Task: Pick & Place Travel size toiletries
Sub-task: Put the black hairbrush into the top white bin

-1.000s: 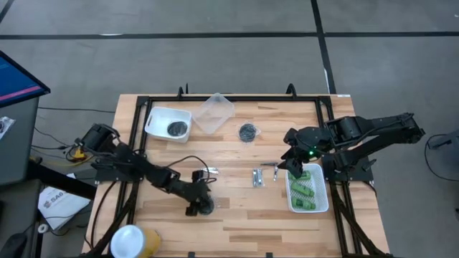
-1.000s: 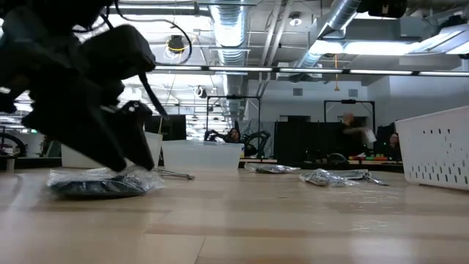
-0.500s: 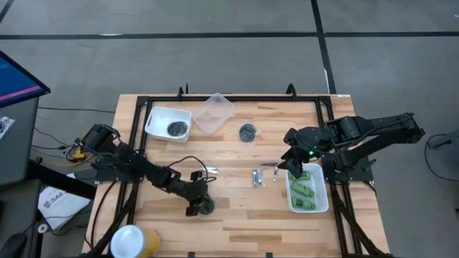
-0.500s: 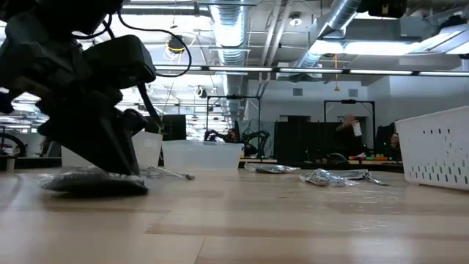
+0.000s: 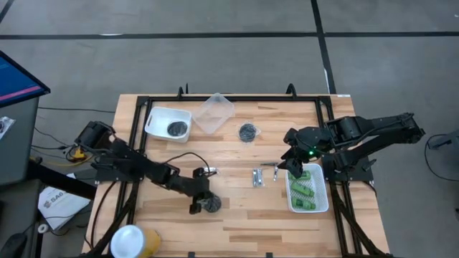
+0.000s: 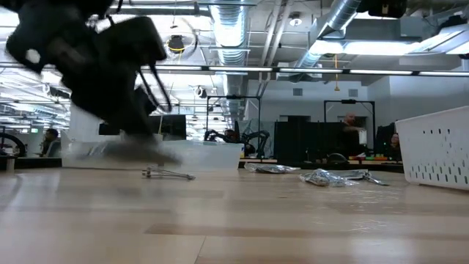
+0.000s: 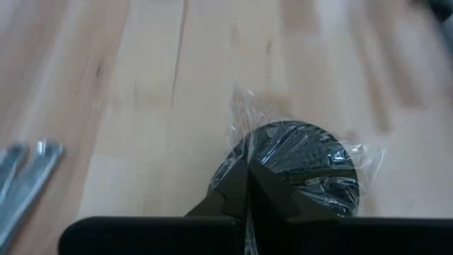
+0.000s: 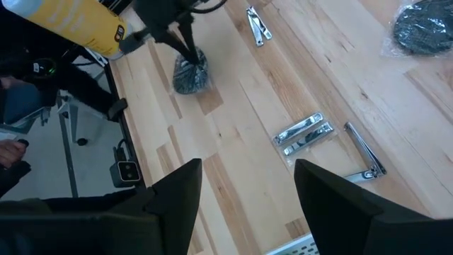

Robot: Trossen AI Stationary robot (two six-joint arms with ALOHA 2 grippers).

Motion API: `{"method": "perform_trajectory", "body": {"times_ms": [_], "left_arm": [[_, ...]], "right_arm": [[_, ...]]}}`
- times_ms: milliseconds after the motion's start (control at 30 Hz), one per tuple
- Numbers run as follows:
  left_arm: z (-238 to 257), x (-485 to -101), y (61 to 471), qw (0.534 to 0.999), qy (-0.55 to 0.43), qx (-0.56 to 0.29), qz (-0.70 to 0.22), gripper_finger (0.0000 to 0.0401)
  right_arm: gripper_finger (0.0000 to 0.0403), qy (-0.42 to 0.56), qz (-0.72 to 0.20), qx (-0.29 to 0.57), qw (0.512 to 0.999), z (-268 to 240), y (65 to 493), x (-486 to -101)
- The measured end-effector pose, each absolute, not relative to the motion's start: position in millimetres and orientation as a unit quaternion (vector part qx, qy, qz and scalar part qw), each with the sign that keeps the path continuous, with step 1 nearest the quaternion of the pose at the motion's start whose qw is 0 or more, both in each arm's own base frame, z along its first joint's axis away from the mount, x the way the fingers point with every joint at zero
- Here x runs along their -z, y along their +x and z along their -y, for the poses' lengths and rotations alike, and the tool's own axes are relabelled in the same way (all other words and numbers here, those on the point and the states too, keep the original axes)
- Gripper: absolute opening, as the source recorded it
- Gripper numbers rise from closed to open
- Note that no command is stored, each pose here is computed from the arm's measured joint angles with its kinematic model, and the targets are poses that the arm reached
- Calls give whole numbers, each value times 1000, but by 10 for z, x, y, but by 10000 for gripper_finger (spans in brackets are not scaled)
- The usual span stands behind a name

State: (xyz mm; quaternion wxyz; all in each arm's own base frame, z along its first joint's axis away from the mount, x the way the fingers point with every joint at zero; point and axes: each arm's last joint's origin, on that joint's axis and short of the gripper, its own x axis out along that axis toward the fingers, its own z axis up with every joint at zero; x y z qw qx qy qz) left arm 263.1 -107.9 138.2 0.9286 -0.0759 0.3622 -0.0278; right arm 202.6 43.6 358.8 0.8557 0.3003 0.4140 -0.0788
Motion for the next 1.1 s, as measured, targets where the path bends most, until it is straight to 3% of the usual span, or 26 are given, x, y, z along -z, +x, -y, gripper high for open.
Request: {"method": "perform_trajectory", "body": {"times_ms": [167,367,600,767,1100], "left_arm": [[963,-1720,2598,952,-84,-21,-292,0],[660,-2255,2447,970,-89,-153,-165,0],[207,-2664,2125,932,-16,-350,-94,0],[-139,-2685,1999,888,-3,-447,-106,0],[-575,-2236,1780,828,-60,-524,-188,0]], "right_arm": [[219,301,-411,78,857,-435,2029,-3592],[219,301,-401,72,862,-438,2047,-3608],[219,303,-394,69,865,-441,2061,-3618],[219,306,-393,73,864,-436,2062,-3618],[219,314,-387,87,863,-431,2063,-3619]]}}
